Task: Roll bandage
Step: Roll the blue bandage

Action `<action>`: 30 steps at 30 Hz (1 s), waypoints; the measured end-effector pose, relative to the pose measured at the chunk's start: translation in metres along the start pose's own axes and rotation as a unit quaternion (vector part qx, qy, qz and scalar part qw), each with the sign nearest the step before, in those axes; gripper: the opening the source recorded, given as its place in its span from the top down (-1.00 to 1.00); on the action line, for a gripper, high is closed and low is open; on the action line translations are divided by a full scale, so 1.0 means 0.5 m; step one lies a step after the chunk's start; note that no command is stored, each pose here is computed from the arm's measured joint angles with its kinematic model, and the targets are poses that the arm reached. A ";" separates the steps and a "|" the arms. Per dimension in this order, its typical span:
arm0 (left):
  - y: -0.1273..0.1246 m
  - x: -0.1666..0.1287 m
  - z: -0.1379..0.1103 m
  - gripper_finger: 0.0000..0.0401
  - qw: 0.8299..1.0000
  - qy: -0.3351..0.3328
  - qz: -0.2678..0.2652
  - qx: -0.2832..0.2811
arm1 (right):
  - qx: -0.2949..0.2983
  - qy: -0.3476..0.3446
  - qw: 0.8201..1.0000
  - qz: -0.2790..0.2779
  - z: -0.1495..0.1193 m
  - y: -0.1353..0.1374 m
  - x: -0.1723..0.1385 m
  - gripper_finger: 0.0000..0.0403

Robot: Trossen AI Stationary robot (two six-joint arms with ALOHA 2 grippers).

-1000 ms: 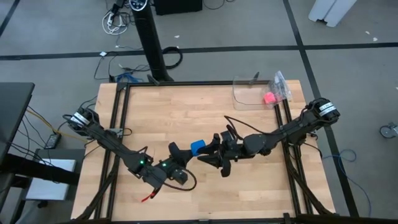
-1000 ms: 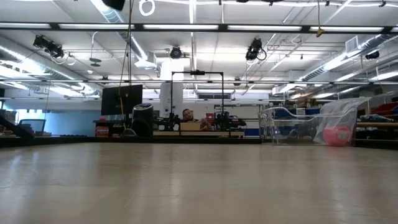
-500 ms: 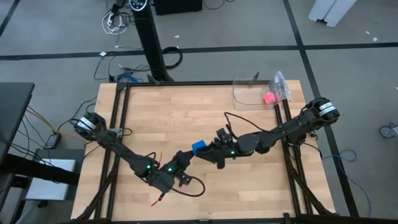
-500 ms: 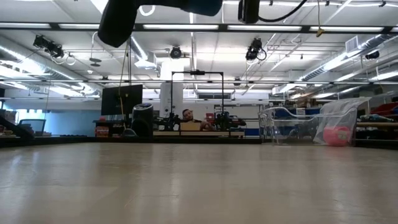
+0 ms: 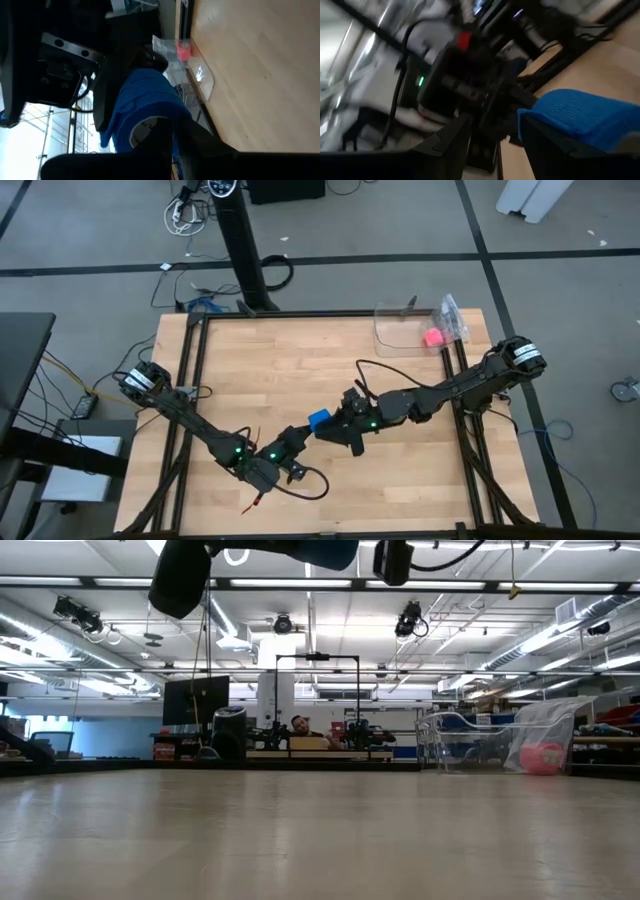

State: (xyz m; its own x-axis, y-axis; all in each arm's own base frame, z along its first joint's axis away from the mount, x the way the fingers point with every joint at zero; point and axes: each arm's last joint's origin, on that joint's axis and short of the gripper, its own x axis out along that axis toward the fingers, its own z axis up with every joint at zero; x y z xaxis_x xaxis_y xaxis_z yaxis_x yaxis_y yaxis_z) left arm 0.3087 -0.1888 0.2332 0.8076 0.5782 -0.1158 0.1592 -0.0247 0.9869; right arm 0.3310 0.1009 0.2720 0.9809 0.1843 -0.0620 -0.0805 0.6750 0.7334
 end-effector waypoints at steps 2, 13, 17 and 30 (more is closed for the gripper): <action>0.000 -0.001 0.001 0.92 1.000 -0.006 -0.001 -0.010 | -0.026 0.014 0.999 0.013 -0.001 0.001 -0.001 0.08; 0.004 -0.009 0.005 0.92 0.999 -0.012 0.001 -0.040 | -0.023 0.007 1.000 0.015 0.017 0.014 -0.019 0.08; -0.003 -0.008 0.007 0.92 1.000 -0.008 -0.001 -0.004 | 0.050 0.013 0.999 -0.012 0.018 0.001 -0.018 0.08; -0.062 0.008 0.031 0.92 0.998 -0.004 -0.015 0.056 | 0.062 0.075 0.993 -0.063 0.010 -0.032 -0.020 0.08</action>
State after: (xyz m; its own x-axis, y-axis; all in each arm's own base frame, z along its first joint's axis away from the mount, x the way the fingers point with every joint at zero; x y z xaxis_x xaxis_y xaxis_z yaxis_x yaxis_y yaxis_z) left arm 0.3158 -0.1982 0.2005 0.8055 0.5742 -0.1462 0.2458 -0.0993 0.9642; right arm 0.3234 0.0846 0.2642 0.9439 0.2144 -0.2513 0.0723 0.6082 0.7905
